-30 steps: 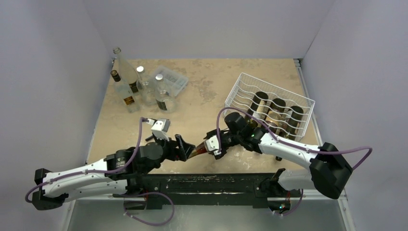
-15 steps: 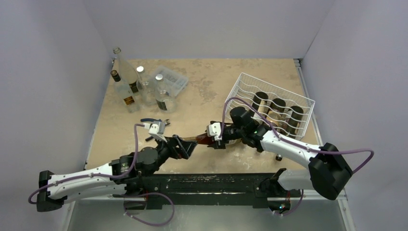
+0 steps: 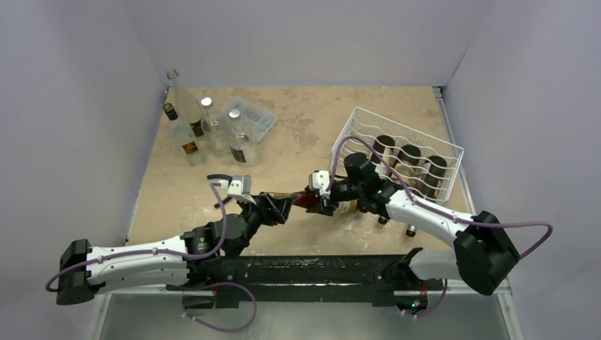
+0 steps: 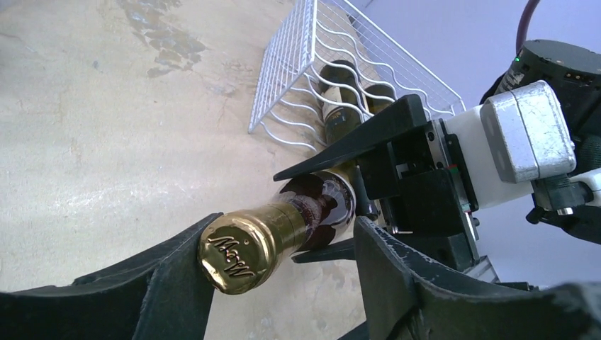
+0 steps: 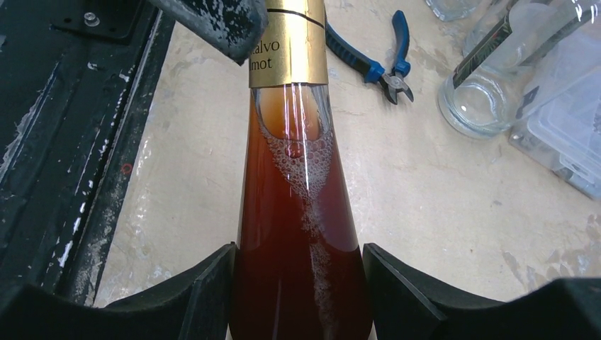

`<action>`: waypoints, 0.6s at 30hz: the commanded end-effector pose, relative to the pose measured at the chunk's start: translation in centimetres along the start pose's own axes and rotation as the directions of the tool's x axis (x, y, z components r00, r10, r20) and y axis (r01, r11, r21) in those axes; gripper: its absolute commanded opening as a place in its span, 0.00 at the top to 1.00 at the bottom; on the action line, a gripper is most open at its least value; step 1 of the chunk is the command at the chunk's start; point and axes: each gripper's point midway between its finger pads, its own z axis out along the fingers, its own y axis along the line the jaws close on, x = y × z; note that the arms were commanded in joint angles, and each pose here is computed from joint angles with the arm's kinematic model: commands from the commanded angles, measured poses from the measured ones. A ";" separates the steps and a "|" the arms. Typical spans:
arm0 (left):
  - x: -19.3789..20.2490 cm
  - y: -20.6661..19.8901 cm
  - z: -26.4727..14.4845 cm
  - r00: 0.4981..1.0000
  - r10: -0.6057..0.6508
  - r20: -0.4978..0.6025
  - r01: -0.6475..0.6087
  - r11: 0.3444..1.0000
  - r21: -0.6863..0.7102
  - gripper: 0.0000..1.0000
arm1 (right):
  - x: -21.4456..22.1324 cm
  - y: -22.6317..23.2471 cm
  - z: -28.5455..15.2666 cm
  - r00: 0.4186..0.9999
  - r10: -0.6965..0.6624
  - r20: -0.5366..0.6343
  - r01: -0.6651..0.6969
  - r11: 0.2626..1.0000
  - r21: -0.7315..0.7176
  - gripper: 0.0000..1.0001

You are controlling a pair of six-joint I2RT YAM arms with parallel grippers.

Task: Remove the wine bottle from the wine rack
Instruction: Pick up the wine bottle from the wine rack.

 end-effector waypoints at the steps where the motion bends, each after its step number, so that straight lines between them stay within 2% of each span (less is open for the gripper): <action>1: -1.9 -0.9 0.5 0.994 -0.059 0.093 0.059 0.998 0.005 0.37 | -5.4 -2.0 -0.5 0.987 -0.076 0.144 0.072 0.997 0.036 0.67; 2: -1.8 -0.8 0.7 0.994 -0.053 0.094 0.054 0.999 -0.006 0.39 | -5.4 -2.0 -0.6 0.987 -0.076 0.145 0.071 0.997 0.036 0.67; 3: -1.8 -0.7 0.8 0.994 -0.049 0.099 0.051 0.999 -0.017 0.47 | -5.4 -1.9 -0.5 0.987 -0.075 0.145 0.071 0.997 0.035 0.67; 8: -1.7 -0.2 1.3 0.993 -0.030 0.115 0.036 0.998 -0.051 0.68 | -5.4 -2.0 -0.6 0.987 -0.072 0.146 0.068 0.997 0.033 0.67; 12: -1.9 -0.5 1.4 0.993 0.007 0.119 -0.002 0.999 -0.046 0.95 | -5.6 -1.7 -0.6 0.985 -0.071 0.155 0.069 0.997 0.018 0.68; 15: -2.3 -0.7 1.3 0.991 0.034 0.128 -0.030 0.999 -0.034 1.00 | -5.7 -1.5 -0.6 0.985 -0.065 0.159 0.064 0.998 0.011 0.63; 18: -2.9 -1.0 1.2 0.989 0.062 0.135 -0.060 0.998 -0.025 1.00 | -5.9 -1.4 -0.8 0.985 -0.059 0.161 0.059 0.998 0.003 0.47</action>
